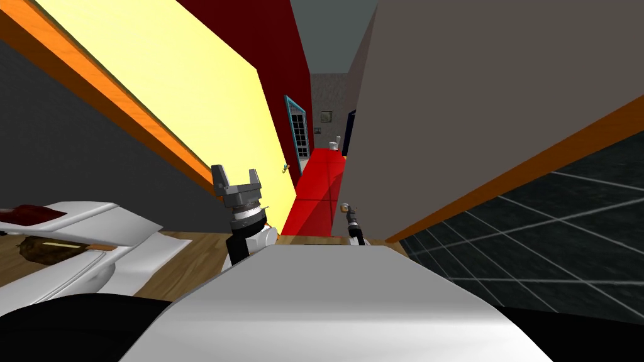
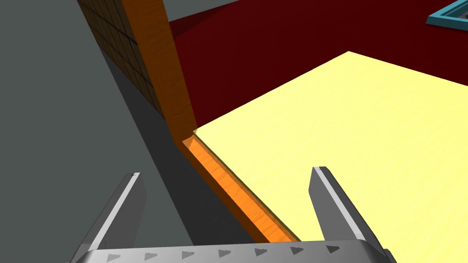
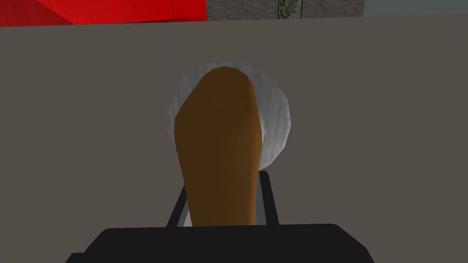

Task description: Push the door open

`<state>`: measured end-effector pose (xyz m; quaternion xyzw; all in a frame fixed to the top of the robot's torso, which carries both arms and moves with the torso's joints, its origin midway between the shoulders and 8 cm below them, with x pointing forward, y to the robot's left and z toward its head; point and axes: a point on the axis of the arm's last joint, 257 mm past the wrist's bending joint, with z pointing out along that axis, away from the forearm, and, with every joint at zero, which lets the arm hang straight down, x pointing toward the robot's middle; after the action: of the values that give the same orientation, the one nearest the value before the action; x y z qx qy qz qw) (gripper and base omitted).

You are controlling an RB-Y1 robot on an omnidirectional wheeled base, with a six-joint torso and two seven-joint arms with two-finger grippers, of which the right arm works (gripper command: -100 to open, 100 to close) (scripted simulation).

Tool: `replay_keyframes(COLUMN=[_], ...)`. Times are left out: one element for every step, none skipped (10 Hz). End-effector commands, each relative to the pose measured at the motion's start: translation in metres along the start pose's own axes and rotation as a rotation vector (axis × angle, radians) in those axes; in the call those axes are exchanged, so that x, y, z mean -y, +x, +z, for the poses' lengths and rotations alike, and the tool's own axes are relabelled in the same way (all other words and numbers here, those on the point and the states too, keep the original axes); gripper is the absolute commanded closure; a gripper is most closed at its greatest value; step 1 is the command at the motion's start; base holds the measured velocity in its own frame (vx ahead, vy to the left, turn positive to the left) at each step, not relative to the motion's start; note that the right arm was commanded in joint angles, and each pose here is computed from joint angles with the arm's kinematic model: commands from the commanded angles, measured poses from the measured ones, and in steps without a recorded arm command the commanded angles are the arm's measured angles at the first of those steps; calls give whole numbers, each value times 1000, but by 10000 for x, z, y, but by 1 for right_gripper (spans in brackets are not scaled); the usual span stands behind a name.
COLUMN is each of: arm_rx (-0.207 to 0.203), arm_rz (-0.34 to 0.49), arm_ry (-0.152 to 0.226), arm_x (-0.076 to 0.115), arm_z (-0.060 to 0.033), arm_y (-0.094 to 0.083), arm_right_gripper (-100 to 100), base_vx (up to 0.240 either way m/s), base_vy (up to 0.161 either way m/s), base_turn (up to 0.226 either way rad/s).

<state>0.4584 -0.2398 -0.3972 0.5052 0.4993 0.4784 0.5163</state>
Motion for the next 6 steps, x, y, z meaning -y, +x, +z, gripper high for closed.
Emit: replay_keyframes(arm_rx=[25,25,44,58,65,80], arm_rz=[-17,-17,-25,-30,-32,-36], arm_ry=[-21,-21,-21,-21,-21,-21], arm_x=[-92,-92,-93,-94,-95,-98], arm_z=[63,63,65,65,64,63], arm_y=[-174,-174,-296,-381,-424,-510], arm_right_gripper=[100,100,100,100,100,100], base_vx=[165,118,130,165,175,189], base_vy=[37,31,42,50,46,30], base_turn=[-43,-13,-28,-55,-41,-56])
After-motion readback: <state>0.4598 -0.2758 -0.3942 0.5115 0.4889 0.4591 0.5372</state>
